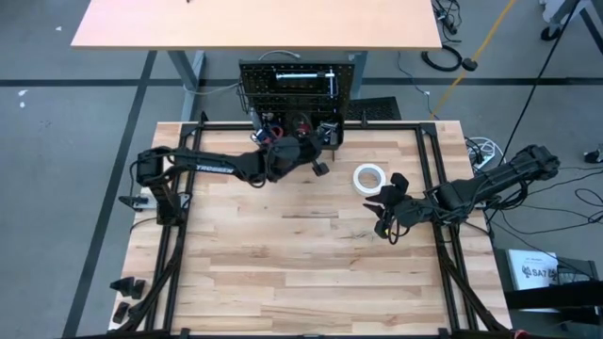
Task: Hang tools onto peg board
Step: Put the top hanger hook into the right black bin on the peg board, then put the hanger hook into the right black bin on the peg board
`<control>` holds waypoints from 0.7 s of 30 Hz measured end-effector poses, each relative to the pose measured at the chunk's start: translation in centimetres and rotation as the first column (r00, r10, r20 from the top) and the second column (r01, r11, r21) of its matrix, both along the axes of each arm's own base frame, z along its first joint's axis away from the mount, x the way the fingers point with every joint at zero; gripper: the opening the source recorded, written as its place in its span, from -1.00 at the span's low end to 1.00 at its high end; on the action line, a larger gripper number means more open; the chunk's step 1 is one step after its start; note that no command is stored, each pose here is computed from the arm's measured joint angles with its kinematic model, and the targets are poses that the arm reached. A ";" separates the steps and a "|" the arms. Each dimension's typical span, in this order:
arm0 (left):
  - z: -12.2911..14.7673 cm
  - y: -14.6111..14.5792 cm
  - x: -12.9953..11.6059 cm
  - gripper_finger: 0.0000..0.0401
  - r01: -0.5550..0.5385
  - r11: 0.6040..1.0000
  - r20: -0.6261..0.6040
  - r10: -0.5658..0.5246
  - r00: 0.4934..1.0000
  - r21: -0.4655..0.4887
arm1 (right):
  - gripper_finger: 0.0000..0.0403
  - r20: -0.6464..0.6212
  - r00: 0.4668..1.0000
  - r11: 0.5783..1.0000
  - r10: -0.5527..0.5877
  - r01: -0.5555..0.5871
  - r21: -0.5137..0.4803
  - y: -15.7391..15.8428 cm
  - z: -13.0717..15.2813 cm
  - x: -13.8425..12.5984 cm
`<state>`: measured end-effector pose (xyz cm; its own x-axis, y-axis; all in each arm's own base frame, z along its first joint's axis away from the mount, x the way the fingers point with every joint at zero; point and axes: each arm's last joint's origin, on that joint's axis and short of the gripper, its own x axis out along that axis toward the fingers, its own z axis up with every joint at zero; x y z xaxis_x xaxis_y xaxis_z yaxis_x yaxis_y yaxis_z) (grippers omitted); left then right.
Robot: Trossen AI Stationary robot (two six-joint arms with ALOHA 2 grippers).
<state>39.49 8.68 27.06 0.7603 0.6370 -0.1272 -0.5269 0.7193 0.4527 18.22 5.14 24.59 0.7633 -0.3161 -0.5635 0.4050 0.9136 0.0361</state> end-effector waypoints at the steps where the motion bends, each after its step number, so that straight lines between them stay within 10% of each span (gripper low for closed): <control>1: 0.0 0.0 0.0 -1.00 -0.014 1.000 -0.004 0.014 1.000 0.001 | -0.62 0.000 1.000 1.000 0.000 0.000 0.000 0.0 0.0 0.0; 9: -0.1 0.1 -0.1 -0.93 -0.061 0.998 -0.012 0.061 0.998 0.011 | -0.62 0.004 1.000 1.000 -0.001 0.001 0.003 0.0 0.0 0.0; 21: -0.1 0.1 -0.1 -0.32 -0.079 0.997 -0.008 0.080 0.997 0.014 | -0.62 0.004 1.000 1.000 -0.001 0.001 0.004 0.0 0.0 0.0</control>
